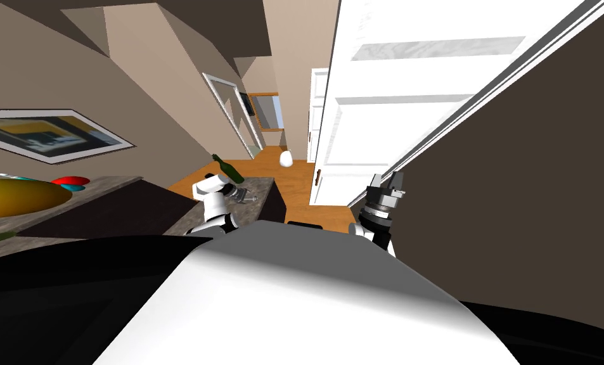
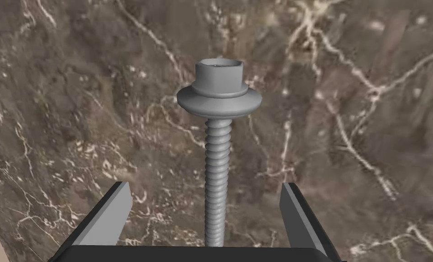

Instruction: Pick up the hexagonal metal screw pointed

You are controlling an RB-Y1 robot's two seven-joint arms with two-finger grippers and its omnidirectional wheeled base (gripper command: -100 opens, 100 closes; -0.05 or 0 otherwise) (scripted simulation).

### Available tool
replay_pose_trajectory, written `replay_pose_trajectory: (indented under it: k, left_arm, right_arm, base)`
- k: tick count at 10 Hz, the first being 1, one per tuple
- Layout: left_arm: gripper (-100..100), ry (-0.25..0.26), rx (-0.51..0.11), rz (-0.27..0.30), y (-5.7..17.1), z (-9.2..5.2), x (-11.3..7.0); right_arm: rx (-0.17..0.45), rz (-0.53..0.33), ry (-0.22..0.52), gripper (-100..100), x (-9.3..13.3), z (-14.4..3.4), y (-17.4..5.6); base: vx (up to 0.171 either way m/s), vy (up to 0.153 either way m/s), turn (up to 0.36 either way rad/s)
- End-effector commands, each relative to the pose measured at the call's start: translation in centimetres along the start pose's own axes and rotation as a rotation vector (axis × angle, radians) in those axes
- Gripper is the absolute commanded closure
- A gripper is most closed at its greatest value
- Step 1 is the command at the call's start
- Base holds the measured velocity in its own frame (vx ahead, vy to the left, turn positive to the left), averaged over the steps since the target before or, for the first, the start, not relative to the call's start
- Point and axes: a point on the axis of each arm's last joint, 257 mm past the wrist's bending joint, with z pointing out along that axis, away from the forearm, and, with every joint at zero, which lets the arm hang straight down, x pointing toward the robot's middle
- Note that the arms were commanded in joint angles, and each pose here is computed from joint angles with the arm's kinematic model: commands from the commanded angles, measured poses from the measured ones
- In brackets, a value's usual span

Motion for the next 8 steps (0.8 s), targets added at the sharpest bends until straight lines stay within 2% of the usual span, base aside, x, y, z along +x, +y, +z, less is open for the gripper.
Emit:
replay_pose_trajectory:
  k: [1, 3, 4, 5, 6, 8]
  left_arm:
    - [-100, 0.027, -0.055, 0.010, 1.0, 0.1, 0.6]
    - [-100, 0.045, -0.096, 0.017, 1.8, 0.1, 1.0]
    - [-100, 0.039, -0.083, 0.014, 1.6, 0.1, 0.9]
    - [0, 0.041, -0.087, 0.015, 1.6, 0.1, 1.0]
    - [-100, 0.040, -0.085, 0.014, 1.6, 1.1, 1.3]
    - [-100, 0.039, -0.083, 0.014, 1.5, 2.2, 1.7]
  right_arm:
    - [0.000, 0.000, 0.000, 0, 0.0, 0.0, 0.0]
    - [0.000, 0.000, 0.000, 0, 0.0, 0.0, 0.0]
    - [0.000, 0.000, 0.000, 0, 0.0, 0.0, 0.0]
    - [0.000, 0.000, 0.000, 0, 0.0, 0.0, 0.0]
    - [0.000, 0.000, 0.000, 0, 0.0, 0.0, 0.0]
    - [0.000, 0.000, 0.000, 0, 0.0, 0.0, 0.0]
  base:
    - [0.019, 0.065, -0.102]
    - [0.001, 0.055, -0.050]
    - [-0.003, 0.022, -0.010]
    - [0.000, 0.000, 0.000]
    - [-0.006, 0.009, -0.013]
    - [-0.016, 0.014, -0.013]
